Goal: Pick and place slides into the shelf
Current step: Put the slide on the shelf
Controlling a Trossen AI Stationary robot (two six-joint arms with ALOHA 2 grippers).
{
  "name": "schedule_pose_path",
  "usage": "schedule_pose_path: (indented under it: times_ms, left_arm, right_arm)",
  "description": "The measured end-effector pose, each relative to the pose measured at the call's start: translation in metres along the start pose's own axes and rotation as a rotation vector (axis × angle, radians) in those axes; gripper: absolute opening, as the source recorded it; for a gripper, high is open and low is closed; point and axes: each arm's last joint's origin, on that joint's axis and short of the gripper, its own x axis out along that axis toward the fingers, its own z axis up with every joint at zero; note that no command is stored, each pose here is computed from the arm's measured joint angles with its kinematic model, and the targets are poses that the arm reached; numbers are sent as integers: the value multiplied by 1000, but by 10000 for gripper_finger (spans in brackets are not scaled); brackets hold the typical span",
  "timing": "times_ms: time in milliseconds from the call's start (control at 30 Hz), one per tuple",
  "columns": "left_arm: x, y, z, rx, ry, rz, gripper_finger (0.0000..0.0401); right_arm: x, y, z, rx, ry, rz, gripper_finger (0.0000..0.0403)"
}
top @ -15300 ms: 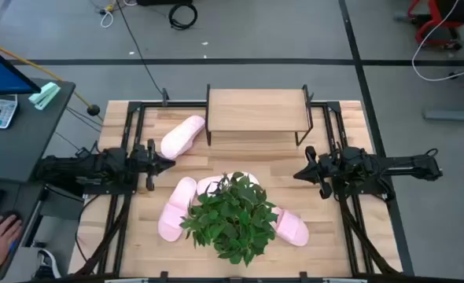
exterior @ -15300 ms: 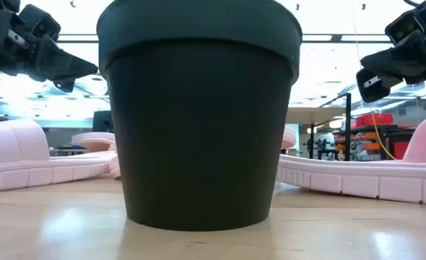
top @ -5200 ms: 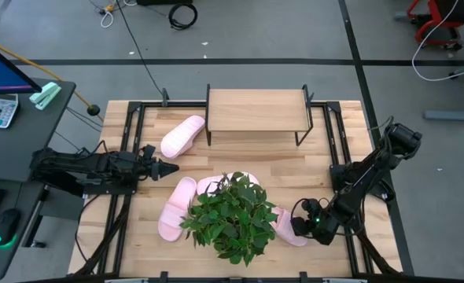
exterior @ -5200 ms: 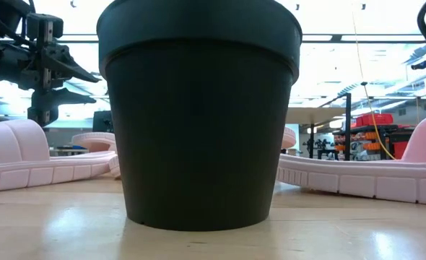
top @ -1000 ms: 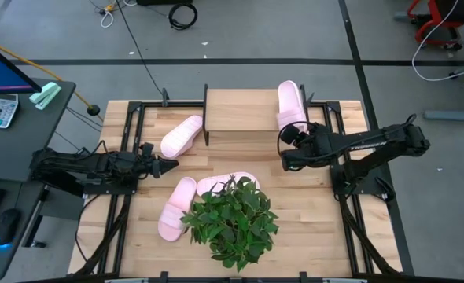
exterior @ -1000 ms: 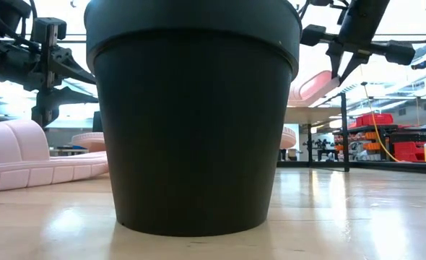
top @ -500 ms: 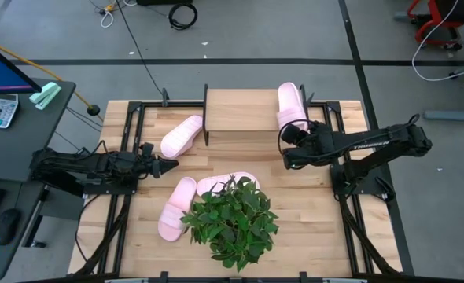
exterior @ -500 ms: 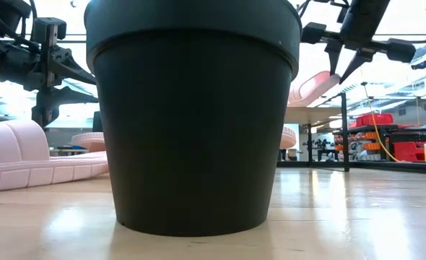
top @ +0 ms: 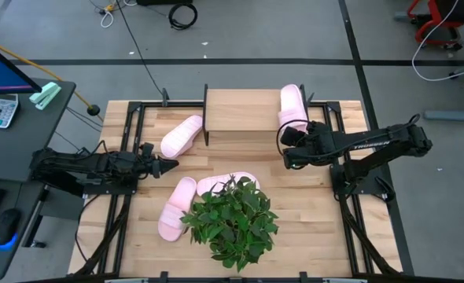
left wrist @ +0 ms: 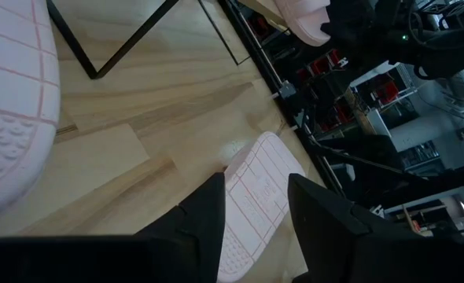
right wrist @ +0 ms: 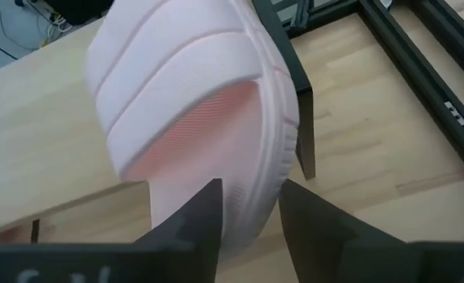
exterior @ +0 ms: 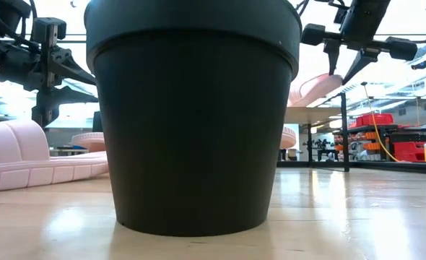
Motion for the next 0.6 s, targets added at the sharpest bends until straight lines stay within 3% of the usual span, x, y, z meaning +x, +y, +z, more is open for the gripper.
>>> schedule_pose_path:
  times_ms: [600]
  left_arm:
    - [0,0,0,0,0,0,146]
  right_arm:
    - [0,2,-2,-51,49,0,247]
